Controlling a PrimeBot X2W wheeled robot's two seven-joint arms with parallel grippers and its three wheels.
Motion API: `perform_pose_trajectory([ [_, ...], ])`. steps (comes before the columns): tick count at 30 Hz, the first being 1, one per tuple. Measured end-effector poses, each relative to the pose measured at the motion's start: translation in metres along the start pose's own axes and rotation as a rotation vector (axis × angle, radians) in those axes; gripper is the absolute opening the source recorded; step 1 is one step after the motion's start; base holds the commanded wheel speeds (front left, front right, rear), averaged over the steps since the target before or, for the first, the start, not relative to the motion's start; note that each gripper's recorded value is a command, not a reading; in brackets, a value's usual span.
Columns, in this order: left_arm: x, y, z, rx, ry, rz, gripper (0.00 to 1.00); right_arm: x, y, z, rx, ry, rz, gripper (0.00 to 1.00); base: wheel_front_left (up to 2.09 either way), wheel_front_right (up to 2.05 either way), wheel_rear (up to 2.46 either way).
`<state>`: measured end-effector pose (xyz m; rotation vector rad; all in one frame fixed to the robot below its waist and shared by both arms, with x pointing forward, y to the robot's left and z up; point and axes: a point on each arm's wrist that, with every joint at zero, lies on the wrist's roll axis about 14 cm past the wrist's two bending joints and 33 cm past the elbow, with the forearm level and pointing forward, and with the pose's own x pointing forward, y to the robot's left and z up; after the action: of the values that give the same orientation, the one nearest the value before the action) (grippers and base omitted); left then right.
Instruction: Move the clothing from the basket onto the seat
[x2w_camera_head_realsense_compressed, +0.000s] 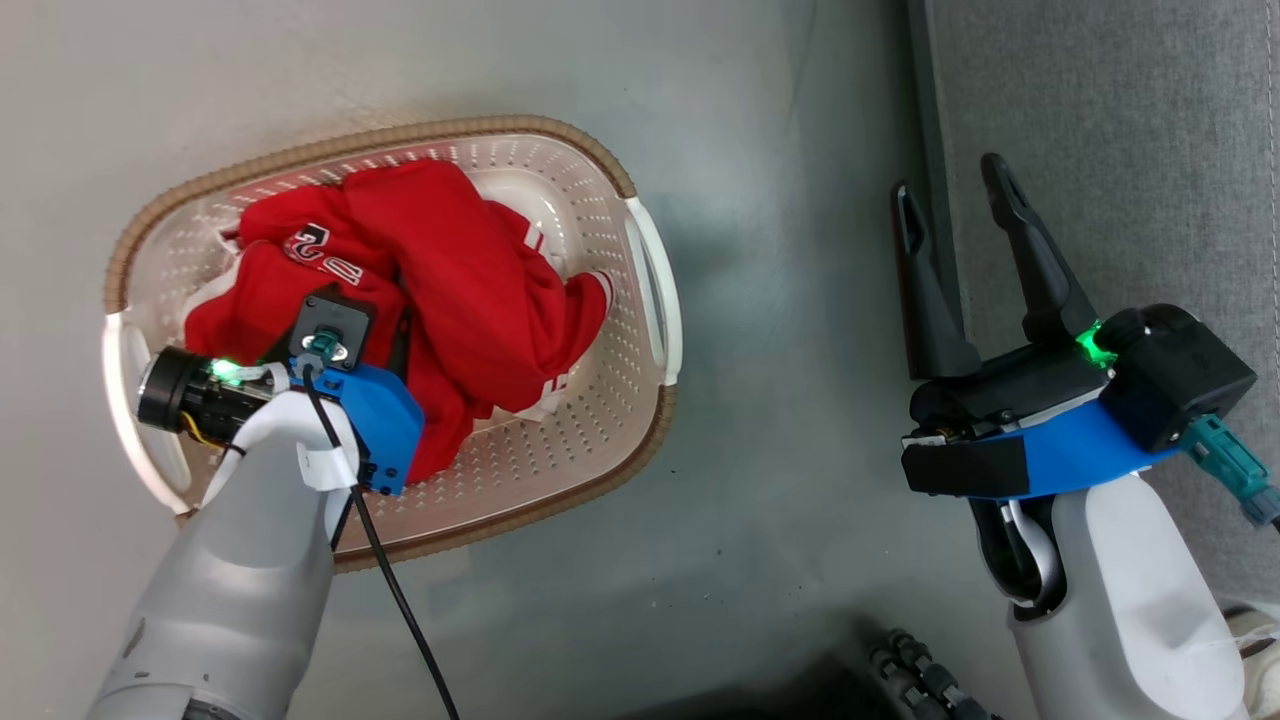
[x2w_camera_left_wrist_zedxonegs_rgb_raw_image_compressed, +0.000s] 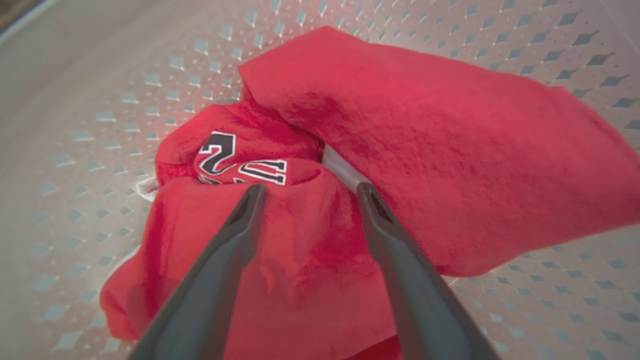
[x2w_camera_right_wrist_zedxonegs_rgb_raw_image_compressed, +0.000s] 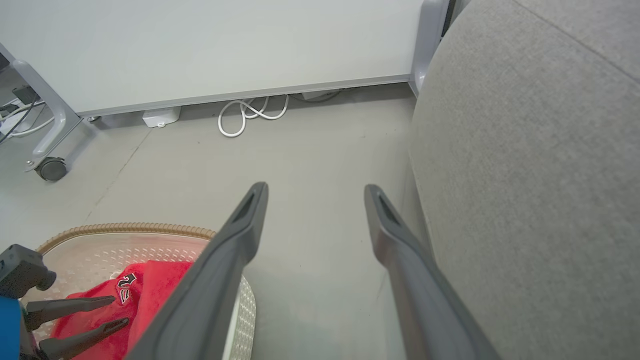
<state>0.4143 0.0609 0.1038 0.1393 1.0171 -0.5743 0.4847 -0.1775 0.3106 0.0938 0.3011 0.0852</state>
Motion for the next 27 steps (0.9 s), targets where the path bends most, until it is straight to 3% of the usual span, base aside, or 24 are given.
perform_pose_trajectory([
  [18,0.015,0.003,-0.040,0.070,0.211,0.033,0.97,-0.005,-0.010,-0.011,0.012,0.027,-0.024,1.00,0.00,0.00,0.00],
  [19,0.015,0.002,-0.041,0.071,0.218,0.032,0.47,-0.005,-0.009,-0.010,0.012,0.027,-0.024,1.00,0.00,0.00,0.00],
  [20,0.015,0.002,-0.042,0.072,0.223,0.031,0.20,-0.005,-0.009,-0.010,0.012,0.026,-0.023,1.00,0.00,0.00,0.00],
  [21,0.015,0.001,-0.042,0.072,0.226,0.029,0.00,-0.005,-0.009,-0.010,0.013,0.025,-0.024,1.00,0.00,0.00,0.00],
  [27,0.015,-0.001,-0.045,0.055,0.251,0.018,0.00,-0.005,-0.011,-0.008,0.015,0.020,-0.029,1.00,0.00,0.00,0.00],
])
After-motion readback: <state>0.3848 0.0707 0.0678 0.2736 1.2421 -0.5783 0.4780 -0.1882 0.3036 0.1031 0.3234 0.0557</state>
